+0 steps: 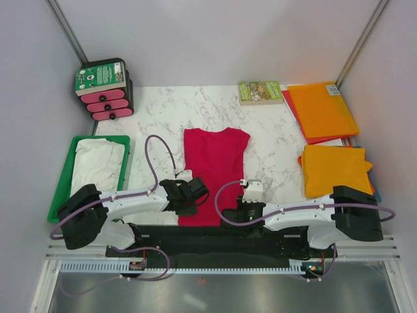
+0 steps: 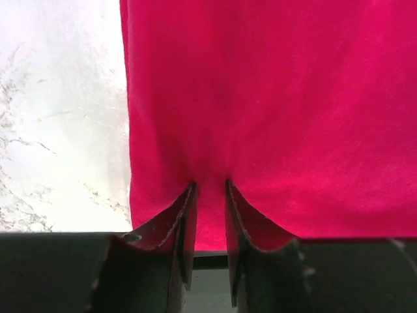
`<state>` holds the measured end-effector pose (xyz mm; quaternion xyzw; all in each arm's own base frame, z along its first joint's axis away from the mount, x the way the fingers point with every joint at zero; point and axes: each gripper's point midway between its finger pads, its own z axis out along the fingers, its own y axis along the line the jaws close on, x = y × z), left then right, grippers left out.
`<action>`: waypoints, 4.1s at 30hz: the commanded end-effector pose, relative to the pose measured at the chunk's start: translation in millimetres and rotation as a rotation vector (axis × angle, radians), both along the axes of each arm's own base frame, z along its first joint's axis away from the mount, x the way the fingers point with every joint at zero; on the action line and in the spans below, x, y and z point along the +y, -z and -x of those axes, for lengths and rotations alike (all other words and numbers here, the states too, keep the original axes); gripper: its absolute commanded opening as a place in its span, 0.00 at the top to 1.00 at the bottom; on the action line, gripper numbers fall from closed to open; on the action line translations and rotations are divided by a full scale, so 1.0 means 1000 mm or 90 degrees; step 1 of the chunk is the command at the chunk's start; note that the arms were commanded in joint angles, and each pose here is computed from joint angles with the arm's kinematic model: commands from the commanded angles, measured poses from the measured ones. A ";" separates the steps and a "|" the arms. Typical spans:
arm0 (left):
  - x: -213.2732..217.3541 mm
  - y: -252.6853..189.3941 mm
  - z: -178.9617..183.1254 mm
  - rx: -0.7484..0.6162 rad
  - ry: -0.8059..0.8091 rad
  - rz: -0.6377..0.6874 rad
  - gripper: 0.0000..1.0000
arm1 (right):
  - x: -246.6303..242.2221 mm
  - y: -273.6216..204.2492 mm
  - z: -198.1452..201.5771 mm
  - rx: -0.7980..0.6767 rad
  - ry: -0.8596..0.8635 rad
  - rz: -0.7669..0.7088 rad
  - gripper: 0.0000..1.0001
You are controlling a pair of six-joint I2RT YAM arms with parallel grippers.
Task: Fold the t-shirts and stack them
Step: Grab one side of the 2/3 rectangular tshirt with both arms
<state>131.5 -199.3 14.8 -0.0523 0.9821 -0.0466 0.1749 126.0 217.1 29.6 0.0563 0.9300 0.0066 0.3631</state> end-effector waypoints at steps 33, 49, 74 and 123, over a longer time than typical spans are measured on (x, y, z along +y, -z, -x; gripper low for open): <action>0.009 0.005 0.000 -0.001 -0.030 -0.016 0.63 | -0.030 0.012 0.053 0.117 0.006 -0.061 0.78; 0.020 -0.029 0.006 -0.041 -0.062 0.055 0.58 | 0.016 -0.024 0.041 -0.001 -0.081 0.018 0.57; 0.046 0.009 0.041 0.074 -0.051 -0.043 0.59 | 0.009 -0.032 0.037 -0.025 -0.066 -0.013 0.54; 0.028 0.011 0.040 0.084 -0.006 -0.006 0.98 | 0.004 -0.018 0.018 0.012 -0.028 -0.061 0.55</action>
